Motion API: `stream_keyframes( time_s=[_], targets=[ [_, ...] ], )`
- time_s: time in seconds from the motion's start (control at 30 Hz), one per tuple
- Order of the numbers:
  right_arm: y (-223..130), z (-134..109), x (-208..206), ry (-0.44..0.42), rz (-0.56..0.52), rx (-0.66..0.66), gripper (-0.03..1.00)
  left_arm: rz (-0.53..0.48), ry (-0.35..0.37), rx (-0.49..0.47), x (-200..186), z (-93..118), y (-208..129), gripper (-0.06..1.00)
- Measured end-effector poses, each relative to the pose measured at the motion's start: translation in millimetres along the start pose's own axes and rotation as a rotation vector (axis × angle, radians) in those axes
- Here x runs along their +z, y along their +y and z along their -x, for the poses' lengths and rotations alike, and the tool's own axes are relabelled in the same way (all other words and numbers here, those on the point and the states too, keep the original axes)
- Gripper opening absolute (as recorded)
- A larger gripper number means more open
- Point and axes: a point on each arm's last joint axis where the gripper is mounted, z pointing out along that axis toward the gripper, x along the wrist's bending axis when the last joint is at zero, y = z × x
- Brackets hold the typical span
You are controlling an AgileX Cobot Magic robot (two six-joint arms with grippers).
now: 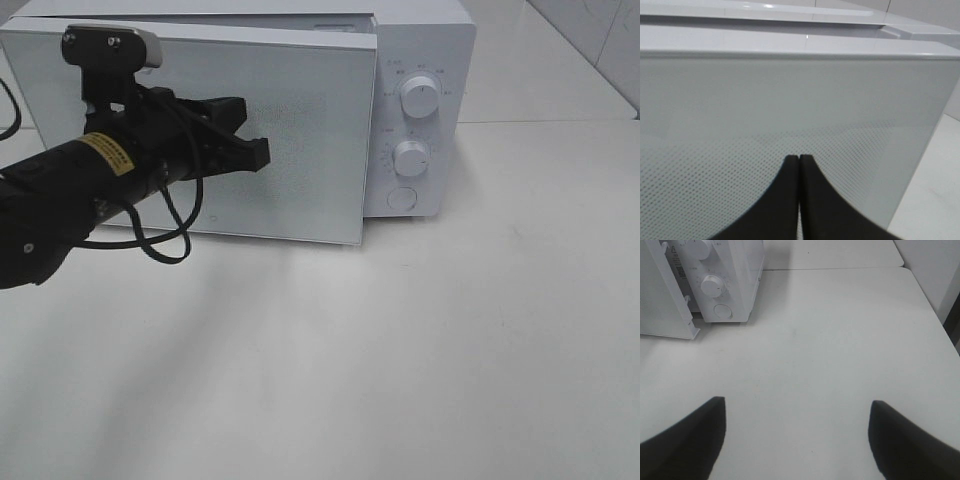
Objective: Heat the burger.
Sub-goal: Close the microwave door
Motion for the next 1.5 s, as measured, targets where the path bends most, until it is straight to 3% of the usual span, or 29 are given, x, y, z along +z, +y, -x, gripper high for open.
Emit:
stream_keyframes(
  time_s=[0.43, 0.97, 1.33, 1.5],
  targets=[
    [0.0, 0.0, 0.0, 0.0, 0.0, 0.0, 0.76, 0.027, 0.002, -0.012, 38.0, 3.2, 7.1, 0.0],
    [0.0, -0.1, 0.0, 0.001, 0.0, 0.0, 0.76, 0.028, -0.064, 0.045, 74.9, 13.8, 5.8, 0.0],
    [0.0, -0.1, 0.0, 0.001, 0.0, 0.0, 0.76, 0.016, -0.081, 0.061, 76.8, 15.3, 4.0, 0.0],
    [0.0, -0.1, 0.0, 0.001, 0.0, 0.0, 0.76, -0.031, -0.069, 0.02, 73.9, 27.1, 1.5, 0.0]
  ],
)
